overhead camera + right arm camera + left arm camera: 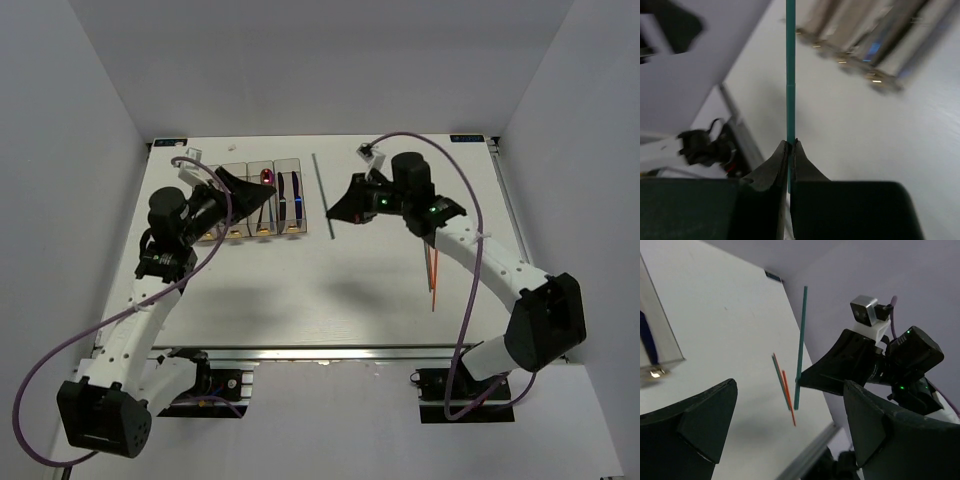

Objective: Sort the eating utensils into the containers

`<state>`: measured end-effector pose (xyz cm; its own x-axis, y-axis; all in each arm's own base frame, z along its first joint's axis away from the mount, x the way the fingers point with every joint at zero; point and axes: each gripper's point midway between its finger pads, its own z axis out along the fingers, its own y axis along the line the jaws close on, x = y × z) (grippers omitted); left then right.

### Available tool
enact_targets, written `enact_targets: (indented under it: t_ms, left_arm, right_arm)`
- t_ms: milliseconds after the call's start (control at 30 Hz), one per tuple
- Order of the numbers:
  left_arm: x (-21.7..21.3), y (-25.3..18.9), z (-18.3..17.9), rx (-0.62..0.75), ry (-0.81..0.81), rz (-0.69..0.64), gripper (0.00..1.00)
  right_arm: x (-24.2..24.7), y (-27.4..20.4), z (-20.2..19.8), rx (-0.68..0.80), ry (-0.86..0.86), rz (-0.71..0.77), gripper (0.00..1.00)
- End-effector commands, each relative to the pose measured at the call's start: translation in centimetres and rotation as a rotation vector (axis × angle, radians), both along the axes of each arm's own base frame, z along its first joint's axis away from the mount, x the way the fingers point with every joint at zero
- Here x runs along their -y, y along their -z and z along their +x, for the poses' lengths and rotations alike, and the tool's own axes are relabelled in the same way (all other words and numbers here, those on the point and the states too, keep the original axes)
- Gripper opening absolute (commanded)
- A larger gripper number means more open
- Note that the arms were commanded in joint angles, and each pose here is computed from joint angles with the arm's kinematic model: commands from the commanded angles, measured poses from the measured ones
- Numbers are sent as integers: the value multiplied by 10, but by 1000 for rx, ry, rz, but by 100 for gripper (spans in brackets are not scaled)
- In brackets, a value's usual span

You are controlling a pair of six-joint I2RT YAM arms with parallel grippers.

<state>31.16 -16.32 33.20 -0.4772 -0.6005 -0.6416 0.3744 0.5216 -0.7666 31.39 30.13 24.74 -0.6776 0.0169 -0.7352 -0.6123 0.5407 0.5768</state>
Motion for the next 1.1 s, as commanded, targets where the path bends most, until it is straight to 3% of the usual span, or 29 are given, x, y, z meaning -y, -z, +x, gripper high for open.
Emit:
enact_targets:
  t_ms: [0,133,400,533,667,733,800,867,933,967,1000,1067]
  left_arm:
    - [25,-10,-19,5,154,-77,94]
    - [27,-7,-23,21,170,-60,93]
    - [25,19,-18,-35,154,-7,82]
    - [28,29,-17,-54,164,-9,67]
    - [30,34,-18,-68,168,-10,39]
    - [30,34,-16,-64,161,-9,33]
    - [28,33,-12,-57,151,0,14]
    - [27,36,-4,-65,136,38,2]
    - [21,38,8,-69,91,99,0]
    - [16,39,13,-74,59,130,0]
    - [7,56,15,-151,14,194,0]
    - [-44,85,49,-228,-257,428,0]
  right_arm:
    - [-43,-58,-50,31,-286,284,0]
    - [-77,-61,-70,-11,-366,289,0]
    - [-100,-57,-84,-55,-408,294,0]
    - [-111,-58,-85,-67,-421,297,0]
    - [-121,-61,-80,-76,-413,303,0]
    - [-126,-55,-78,-95,-414,298,0]
    - [-131,-55,-80,-99,-426,299,0]
    - [-133,-51,-80,-102,-431,297,0]
    - [-131,-48,-78,-97,-415,304,24]
    - [-126,-46,-72,-97,-389,302,86]
    - [-119,-38,-68,-119,-356,287,89]
    - [-101,-20,-44,-133,-214,233,89]
